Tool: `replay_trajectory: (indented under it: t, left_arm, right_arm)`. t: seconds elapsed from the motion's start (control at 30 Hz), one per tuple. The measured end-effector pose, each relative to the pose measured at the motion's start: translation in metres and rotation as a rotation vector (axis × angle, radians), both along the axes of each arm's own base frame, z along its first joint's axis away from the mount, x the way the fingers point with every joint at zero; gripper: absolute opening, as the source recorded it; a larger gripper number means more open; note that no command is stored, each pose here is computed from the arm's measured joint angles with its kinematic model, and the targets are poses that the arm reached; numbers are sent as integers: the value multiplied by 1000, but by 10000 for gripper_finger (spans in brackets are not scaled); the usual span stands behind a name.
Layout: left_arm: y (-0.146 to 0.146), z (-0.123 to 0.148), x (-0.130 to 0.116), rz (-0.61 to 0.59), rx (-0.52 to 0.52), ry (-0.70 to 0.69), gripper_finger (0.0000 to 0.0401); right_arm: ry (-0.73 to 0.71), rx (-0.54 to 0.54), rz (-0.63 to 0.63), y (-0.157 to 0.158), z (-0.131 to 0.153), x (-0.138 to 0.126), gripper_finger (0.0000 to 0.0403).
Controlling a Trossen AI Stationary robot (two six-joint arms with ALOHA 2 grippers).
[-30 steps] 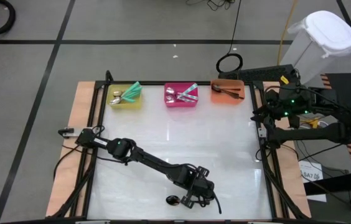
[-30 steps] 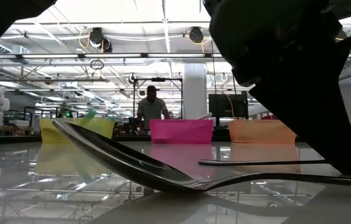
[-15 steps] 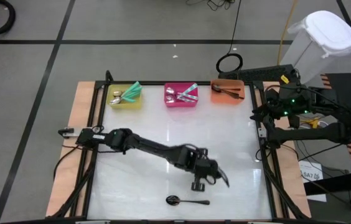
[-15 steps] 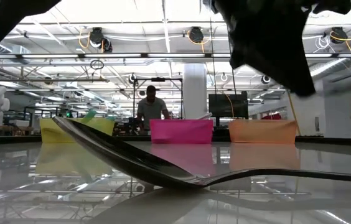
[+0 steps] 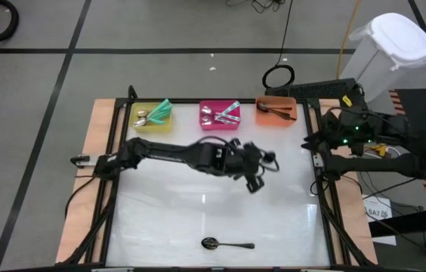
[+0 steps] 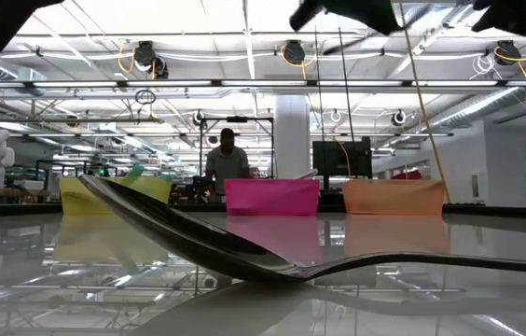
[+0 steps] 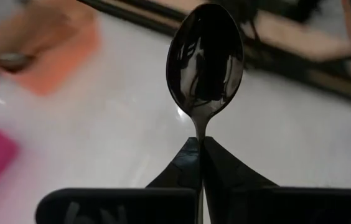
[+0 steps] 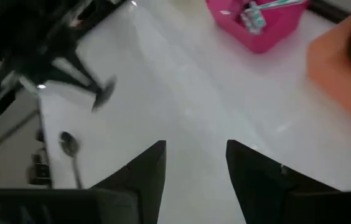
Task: Sort silverware by color (type)
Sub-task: Put the black spoon into the orange bin
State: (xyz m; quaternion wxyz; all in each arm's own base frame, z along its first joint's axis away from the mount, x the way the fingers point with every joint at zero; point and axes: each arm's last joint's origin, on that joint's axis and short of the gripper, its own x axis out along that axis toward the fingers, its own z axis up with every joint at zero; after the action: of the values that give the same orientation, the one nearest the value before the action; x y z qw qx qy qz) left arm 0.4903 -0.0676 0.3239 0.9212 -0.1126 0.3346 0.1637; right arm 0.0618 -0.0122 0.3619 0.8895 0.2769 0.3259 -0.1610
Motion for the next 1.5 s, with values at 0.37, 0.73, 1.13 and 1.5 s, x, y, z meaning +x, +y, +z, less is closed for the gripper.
replay_trajectory:
  t: [0.37,0.73,1.13,1.5]
  left_arm:
    - [31,65,-10,343,-115,-426,3]
    - [44,93,-6,499,-130,-739,3]
    - [51,91,-7,617,-105,-751,3]
    - [56,89,-8,649,-80,-741,3]
  right_arm:
    - [-325,58,74,-3,-21,30,164]
    - [-491,45,69,-6,-10,46,174]
    - [-510,94,71,-12,-10,75,190]
    - [-456,153,71,-18,-20,102,190]
